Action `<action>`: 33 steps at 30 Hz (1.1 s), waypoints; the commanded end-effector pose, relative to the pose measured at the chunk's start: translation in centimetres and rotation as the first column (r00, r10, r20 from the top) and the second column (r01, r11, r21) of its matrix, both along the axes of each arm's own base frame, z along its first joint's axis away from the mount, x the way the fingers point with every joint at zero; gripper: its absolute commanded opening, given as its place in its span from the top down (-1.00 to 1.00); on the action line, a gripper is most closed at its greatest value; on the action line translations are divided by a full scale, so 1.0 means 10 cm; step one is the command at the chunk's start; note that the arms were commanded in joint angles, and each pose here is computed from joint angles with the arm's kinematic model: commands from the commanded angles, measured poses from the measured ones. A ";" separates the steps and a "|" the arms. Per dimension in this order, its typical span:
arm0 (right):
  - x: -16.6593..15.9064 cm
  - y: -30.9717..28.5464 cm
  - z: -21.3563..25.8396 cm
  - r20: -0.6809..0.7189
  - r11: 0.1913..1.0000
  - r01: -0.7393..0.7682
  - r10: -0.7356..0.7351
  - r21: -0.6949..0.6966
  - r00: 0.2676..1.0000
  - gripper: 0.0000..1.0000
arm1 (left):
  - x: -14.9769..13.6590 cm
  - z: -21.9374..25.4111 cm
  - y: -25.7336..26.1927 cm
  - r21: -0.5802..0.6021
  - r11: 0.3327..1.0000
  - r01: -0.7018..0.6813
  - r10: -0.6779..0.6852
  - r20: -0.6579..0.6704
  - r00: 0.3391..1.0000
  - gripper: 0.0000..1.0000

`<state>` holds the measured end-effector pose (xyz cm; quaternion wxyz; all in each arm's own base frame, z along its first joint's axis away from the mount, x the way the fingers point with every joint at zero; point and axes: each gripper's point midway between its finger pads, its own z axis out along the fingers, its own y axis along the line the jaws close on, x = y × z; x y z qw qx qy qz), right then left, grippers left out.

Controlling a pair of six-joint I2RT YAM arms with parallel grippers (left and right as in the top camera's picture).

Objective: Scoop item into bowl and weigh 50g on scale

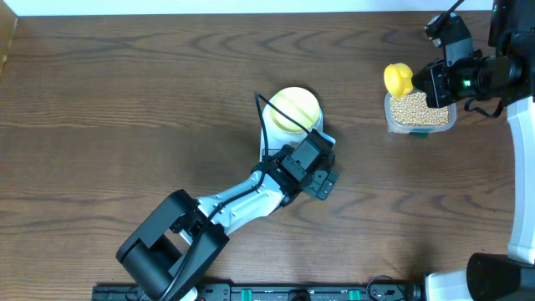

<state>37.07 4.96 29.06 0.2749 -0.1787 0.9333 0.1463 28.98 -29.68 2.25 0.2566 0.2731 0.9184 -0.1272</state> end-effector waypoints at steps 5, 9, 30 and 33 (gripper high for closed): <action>0.01 0.00 0.08 0.024 1.000 0.000 0.000 0.004 1.000 0.98 | -0.08 -0.17 -0.01 0.006 1.000 0.027 -0.026 -0.053 0.998 -0.96; 0.01 0.00 0.08 0.021 1.000 0.000 0.000 0.004 1.000 0.98 | -0.08 -0.22 -0.01 0.011 1.000 0.028 -0.027 -0.061 0.998 -0.96; 0.00 0.00 0.08 0.017 1.000 0.000 0.000 0.004 1.000 0.98 | -0.22 -0.26 -0.03 0.000 0.998 0.059 -0.059 -0.125 0.990 -0.96; -0.01 0.00 0.07 0.014 1.000 0.000 0.000 0.004 1.000 0.98 | -0.22 -0.26 -0.02 0.003 0.998 0.057 -0.057 -0.122 0.991 -0.96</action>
